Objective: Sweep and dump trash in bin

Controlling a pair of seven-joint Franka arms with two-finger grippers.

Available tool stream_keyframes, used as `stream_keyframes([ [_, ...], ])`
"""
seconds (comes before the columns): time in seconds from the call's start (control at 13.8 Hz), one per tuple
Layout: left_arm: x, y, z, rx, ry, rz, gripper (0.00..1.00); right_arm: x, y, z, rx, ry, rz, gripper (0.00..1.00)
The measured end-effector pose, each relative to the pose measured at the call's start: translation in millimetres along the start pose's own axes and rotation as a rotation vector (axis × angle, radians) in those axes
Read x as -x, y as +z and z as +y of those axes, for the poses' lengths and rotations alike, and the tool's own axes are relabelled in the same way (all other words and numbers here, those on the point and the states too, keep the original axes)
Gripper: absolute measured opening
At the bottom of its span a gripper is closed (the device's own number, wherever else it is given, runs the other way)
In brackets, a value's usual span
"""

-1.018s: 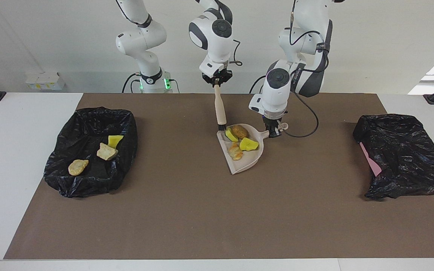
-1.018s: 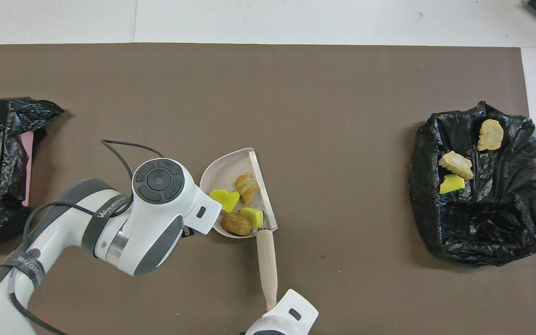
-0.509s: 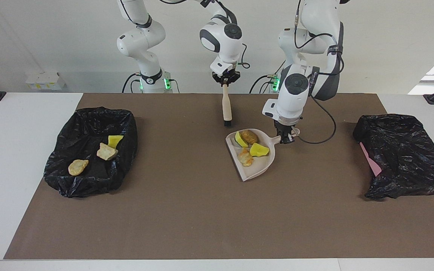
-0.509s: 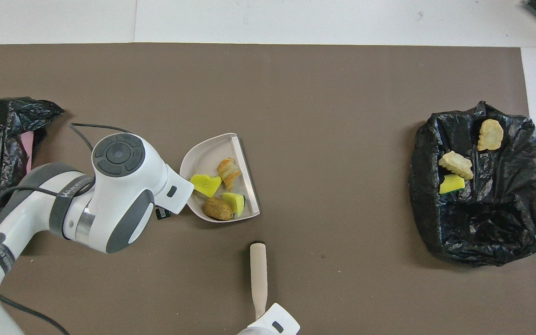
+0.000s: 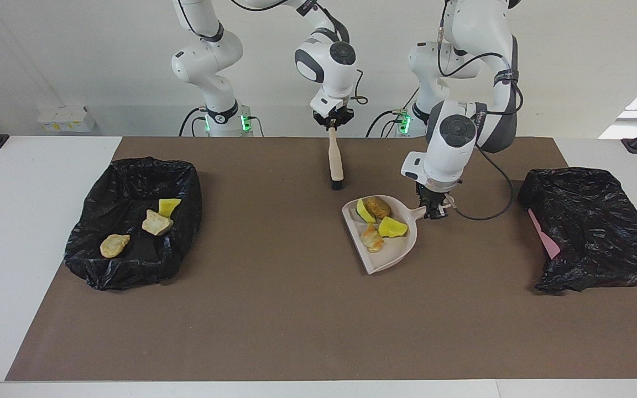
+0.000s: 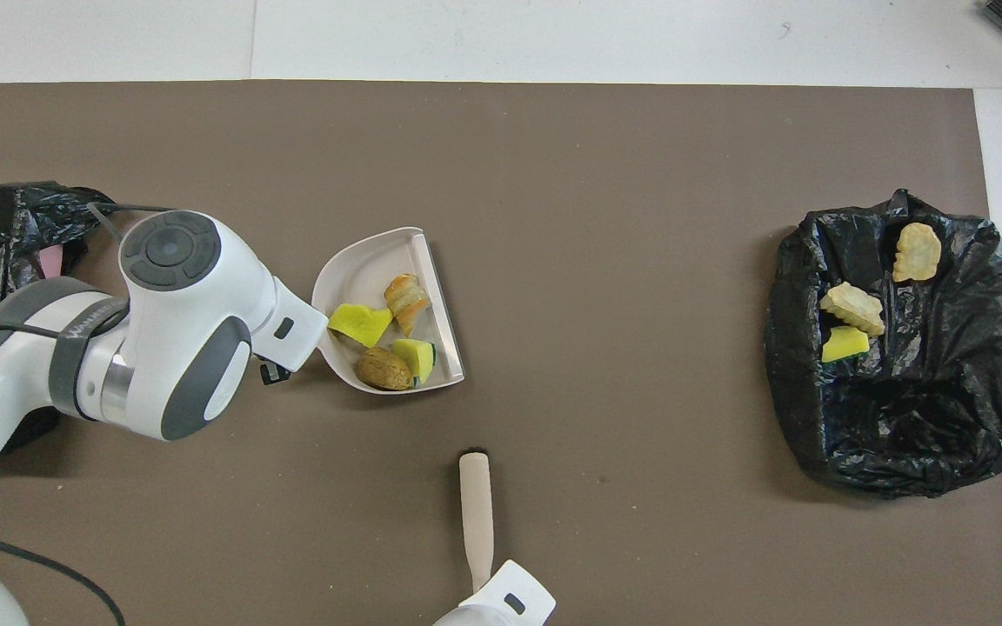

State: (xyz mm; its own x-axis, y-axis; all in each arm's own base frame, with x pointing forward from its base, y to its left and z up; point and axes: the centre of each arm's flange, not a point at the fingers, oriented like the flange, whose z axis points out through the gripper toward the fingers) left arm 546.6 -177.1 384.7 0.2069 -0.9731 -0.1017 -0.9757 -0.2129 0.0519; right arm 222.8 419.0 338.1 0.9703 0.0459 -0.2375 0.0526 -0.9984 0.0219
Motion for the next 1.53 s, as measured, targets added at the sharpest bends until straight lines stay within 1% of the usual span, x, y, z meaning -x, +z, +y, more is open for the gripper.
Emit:
stream_keyframes([
  [0.07, 10, -13, -10, 0.002, -0.004, 0.009, 0.32, 0, 0, 0, -0.001, 0.001, -0.001, 0.27],
  [0.15, 20, -27, -20, 0.004, -0.01, 0.018, 0.32, 0, 0, 0, -0.002, 0.002, -0.003, 0.32],
  [0.22, 29, -39, -29, 0.006, -0.014, 0.025, 0.32, 0, 0, 0, -0.003, 0.003, -0.003, 0.32],
  [0.29, 38, -53, -37, 0.007, -0.015, 0.031, 0.32, 0, 0, 0, -0.004, 0.003, -0.003, 0.39],
  [0.36, 45, -66, -45, 0.006, -0.015, 0.038, 0.32, -2, -2, 0, -0.007, 0.006, -0.002, 0.5],
  [0.51, 66, -88, -58, 0.01, -0.012, 0.054, 0.32, -10, -15, 0, -0.03, 0.02, 0.011, 0.53],
  [0.65, 98, -107, -70, 0.026, 0.002, 0.058, 0.32, -33, -42, 9, -0.068, 0.068, 0.028, 0.59],
  [0.8, 131, -121, -81, 0.041, 0.024, 0.061, 0.32, -67, -84, 32, -0.111, 0.132, 0.045, 0.74],
  [0.87, 147, -124, -86, 0.045, 0.037, 0.064, 0.32, -85, -104, 48, -0.125, 0.164, 0.047, 0.74],
  [0.95, 164, -126, -90, 0.048, 0.048, 0.067, 0.32, -104, -124, 69, -0.138, 0.186, 0.046, 0.82],
  [1.02, 183, -130, -95, 0.048, 0.06, 0.071, 0.32, -121, -143, 90, -0.15, 0.18, 0.049, 0.92],
  [1.09, 204, -135, -99, 0.044, 0.068, 0.075, 0.32, -136, -160, 110, -0.163, 0.16, 0.057, 0.99],
  [1.24, 247, -141, -103, 0.046, 0.079, 0.08, 0.32, -160, -200, 150, -0.189, 0.126, 0.081, 1.0],
  [1.31, 266, -141, -104, 0.047, 0.088, 0.081, 0.32, -167, -222, 170, -0.187, 0.108, 0.094, 1.0],
  [1.45, 299, -144, -105, 0.045, 0.112, 0.067, 0.32, -177, -265, 208, -0.157, 0.089, 0.14, 1.0],
  [1.53, 315, -147, -105, 0.041, 0.118, 0.065, 0.32, -181, -282, 226, -0.144, 0.101, 0.166, 1.0],
])
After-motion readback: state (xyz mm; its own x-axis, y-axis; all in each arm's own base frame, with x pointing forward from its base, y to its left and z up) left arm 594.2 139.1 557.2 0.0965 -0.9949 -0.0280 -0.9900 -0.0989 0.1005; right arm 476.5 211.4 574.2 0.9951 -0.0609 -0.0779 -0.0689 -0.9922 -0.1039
